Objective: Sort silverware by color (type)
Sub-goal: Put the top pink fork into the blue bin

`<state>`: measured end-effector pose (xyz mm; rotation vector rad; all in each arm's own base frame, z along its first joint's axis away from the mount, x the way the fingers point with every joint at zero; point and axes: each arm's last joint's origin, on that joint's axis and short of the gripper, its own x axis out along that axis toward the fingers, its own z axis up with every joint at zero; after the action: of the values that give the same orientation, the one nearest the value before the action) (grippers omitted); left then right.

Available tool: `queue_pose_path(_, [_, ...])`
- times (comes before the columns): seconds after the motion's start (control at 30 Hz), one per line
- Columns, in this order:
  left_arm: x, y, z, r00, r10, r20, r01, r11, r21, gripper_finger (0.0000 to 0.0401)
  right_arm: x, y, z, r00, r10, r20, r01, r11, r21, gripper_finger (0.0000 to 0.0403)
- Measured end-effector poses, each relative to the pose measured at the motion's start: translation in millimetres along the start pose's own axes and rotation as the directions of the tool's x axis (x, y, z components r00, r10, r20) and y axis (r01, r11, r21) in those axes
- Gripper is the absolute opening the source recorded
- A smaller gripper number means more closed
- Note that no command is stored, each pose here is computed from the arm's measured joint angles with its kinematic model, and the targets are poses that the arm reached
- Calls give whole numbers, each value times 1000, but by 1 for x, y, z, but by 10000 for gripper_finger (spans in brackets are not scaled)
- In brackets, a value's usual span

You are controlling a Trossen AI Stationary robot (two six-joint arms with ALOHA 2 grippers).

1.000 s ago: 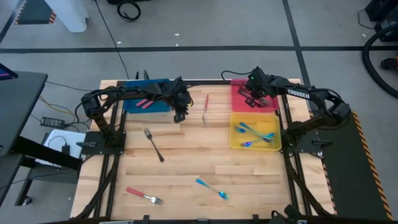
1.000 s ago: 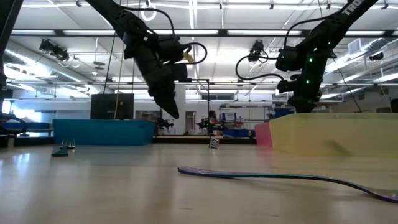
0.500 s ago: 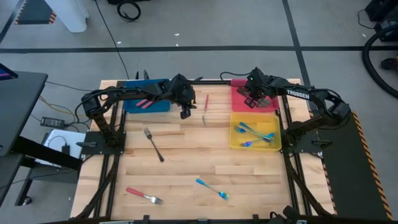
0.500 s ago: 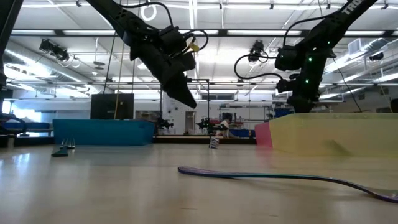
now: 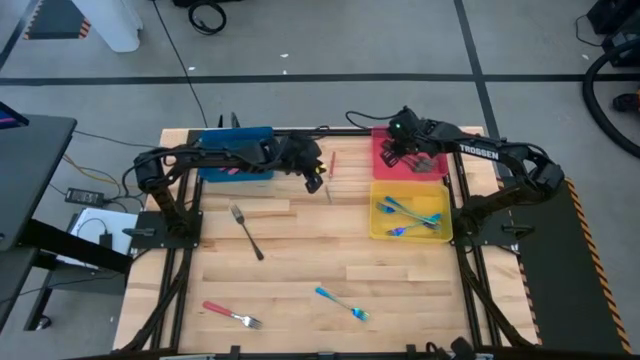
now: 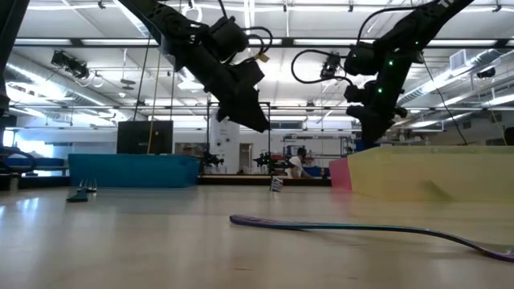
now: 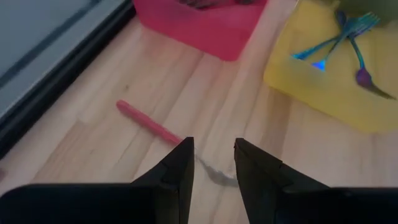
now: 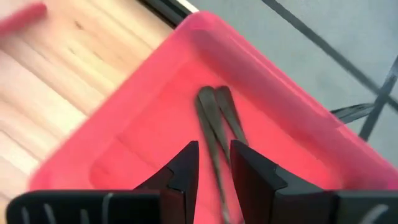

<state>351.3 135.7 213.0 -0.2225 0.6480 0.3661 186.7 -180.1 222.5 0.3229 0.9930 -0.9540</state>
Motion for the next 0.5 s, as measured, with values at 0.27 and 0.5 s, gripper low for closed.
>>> queue_pose_path(0.27, [23, -2, -14, 999, 18, -44, -24, 991, -131, 114, -3, 11, -1, 999, 42, 9, -42, 990, 136, 99])
queue_pose_path(0.5, [36, 5, -21, 998, 29, -53, -39, 977, -211, 114, -8, 28, -3, 994, 106, 9, -106, 985, 133, 99])
